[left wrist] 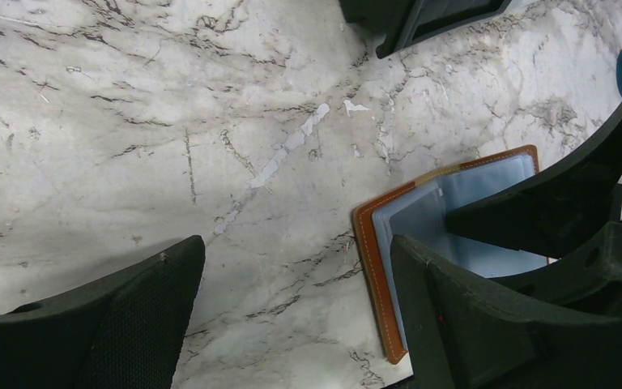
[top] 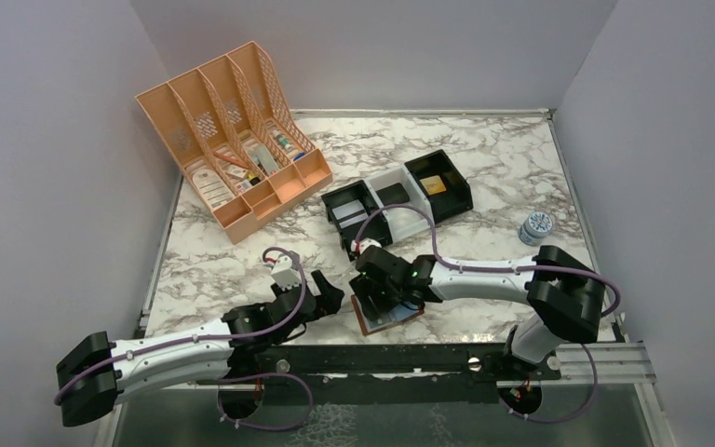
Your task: Take the credit cards out of the card holder
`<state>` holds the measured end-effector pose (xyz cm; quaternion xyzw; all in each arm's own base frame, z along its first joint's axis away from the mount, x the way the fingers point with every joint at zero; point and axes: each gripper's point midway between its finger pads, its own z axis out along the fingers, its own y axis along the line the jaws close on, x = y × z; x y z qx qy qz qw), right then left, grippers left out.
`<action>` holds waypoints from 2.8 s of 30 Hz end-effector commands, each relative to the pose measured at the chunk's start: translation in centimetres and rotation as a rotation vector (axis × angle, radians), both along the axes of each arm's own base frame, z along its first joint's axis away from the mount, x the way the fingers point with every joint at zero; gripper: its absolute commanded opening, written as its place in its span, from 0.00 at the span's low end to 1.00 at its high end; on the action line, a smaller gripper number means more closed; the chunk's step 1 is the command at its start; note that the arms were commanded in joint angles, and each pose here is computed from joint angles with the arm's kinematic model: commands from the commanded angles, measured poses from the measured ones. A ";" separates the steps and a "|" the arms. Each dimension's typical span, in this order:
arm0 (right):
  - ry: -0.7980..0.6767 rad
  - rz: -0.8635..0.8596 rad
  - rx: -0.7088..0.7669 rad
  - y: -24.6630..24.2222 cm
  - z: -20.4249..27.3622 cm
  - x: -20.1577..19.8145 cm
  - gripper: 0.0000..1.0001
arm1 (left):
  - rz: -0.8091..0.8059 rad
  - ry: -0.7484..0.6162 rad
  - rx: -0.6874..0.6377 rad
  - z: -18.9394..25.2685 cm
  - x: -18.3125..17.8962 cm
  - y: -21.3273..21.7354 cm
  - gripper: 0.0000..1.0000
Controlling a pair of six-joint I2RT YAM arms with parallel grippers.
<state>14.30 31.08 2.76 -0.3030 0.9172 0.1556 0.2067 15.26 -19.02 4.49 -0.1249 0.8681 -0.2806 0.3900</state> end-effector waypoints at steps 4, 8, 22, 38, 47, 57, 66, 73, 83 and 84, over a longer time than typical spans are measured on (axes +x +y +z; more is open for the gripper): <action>0.013 -0.036 -0.050 -0.5 -1.1 -0.1 0.63 | -0.009 -0.013 0.019 0.0 0.3 -0.5 0.88; 0.015 -0.060 -0.071 -0.8 -1.5 0.0 0.64 | -0.018 -0.012 0.023 0.1 0.4 -0.8 0.88; 0.047 -0.075 -0.071 -0.2 -1.6 -0.2 0.67 | -0.032 -0.007 0.009 0.1 0.2 -1.2 0.88; -0.005 -0.141 -0.114 -1.3 -2.4 0.9 0.63 | -0.046 -0.014 -0.017 0.5 0.2 -1.7 0.89; 0.040 -0.119 0.102 0.8 0.4 0.4 0.56 | -0.141 -0.043 -0.048 1.5 -0.2 -3.4 0.89; 0.192 -0.115 0.301 -0.2 0.9 0.4 0.55 | -0.262 -0.095 -0.174 3.2 -1.1 -6.1 0.86; 0.240 -0.186 0.431 -0.9 1.5 0.9 0.54 | -0.385 -0.085 -0.167 3.0 -2.3 -7.9 0.76; 0.253 -0.224 0.455 -1.1 1.5 1.5 0.54 | -0.480 -0.104 -0.193 4.1 -2.7 -10.5 0.62; 0.269 -0.226 0.465 -1.1 1.4 1.4 0.54 | -0.537 -0.087 -0.193 3.5 -2.8 -13.1 0.43; 0.272 -0.224 0.467 -1.0 1.4 1.4 0.54 | -0.541 -0.083 -0.192 3.4 -2.8 -13.3 0.40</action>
